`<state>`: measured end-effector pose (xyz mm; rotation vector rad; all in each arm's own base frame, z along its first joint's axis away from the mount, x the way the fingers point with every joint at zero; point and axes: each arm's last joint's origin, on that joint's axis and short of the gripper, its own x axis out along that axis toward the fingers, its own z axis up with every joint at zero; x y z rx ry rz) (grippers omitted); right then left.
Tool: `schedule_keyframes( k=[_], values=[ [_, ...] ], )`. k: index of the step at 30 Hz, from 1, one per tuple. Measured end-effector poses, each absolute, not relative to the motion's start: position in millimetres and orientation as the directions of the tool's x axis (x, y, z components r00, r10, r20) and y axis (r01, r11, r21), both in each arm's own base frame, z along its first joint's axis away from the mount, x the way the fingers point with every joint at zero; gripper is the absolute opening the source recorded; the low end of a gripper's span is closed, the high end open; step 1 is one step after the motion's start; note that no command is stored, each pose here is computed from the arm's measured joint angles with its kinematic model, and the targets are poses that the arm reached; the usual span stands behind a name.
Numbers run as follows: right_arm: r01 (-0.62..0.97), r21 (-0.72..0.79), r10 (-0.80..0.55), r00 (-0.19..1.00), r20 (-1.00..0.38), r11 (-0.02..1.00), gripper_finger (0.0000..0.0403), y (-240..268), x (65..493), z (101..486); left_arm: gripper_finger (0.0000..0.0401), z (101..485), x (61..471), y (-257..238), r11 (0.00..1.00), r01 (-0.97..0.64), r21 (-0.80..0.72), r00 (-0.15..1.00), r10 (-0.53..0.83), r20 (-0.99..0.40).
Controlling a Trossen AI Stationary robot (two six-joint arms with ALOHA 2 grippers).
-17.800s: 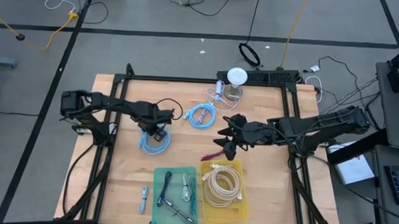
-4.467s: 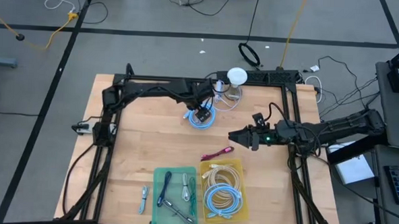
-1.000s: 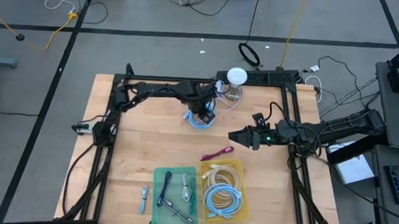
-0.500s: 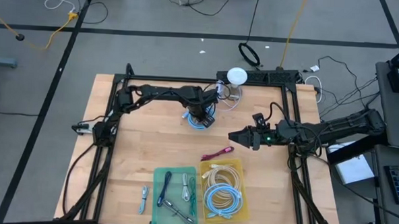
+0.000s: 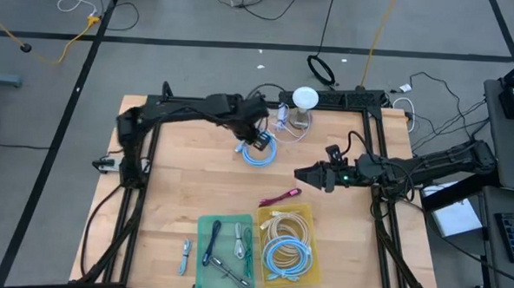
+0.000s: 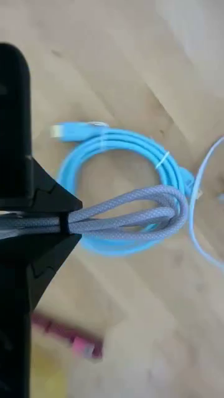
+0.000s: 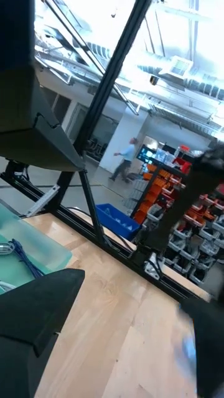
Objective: Pick & Place USB Port
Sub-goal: Put the violet charger cable into the green bin
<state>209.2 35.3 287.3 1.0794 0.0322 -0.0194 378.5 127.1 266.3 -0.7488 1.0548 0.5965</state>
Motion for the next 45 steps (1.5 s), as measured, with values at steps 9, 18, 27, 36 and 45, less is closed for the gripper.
schedule_keyframes(
  k=[9,18,27,36,45],
  values=[
    [0.028,0.870,-0.013,1.000,-0.024,0.493,0.0265,34.9,209.2,288.5,0.0031,345.4,339.6,-15.1,0.483,-0.795,-0.366,0.493,0.163,-0.855],
    [-0.025,0.838,0.085,0.996,-0.026,0.545,0.0265,38.0,208.4,288.7,0.0031,303.9,331.9,-165.3,0.072,-0.859,-0.507,0.511,0.185,-0.839],
    [-0.066,0.825,0.161,0.986,-0.030,0.562,0.0265,40.6,208.1,288.2,0.0031,232.9,340.8,-213.7,-0.110,-0.931,-0.349,0.334,0.137,-0.933],
    [-0.094,0.828,0.212,0.977,-0.031,0.552,0.0265,43.7,207.4,288.2,0.0031,201.2,353.3,-212.9,-0.087,-0.979,-0.185,0.184,0.022,-0.983],
    [-0.113,0.817,0.239,0.970,-0.032,0.566,0.0265,50.1,206.0,288.1,0.0087,197.6,349.7,-206.3,-0.055,-0.994,-0.098,0.097,0.033,-0.995]
  ],
)
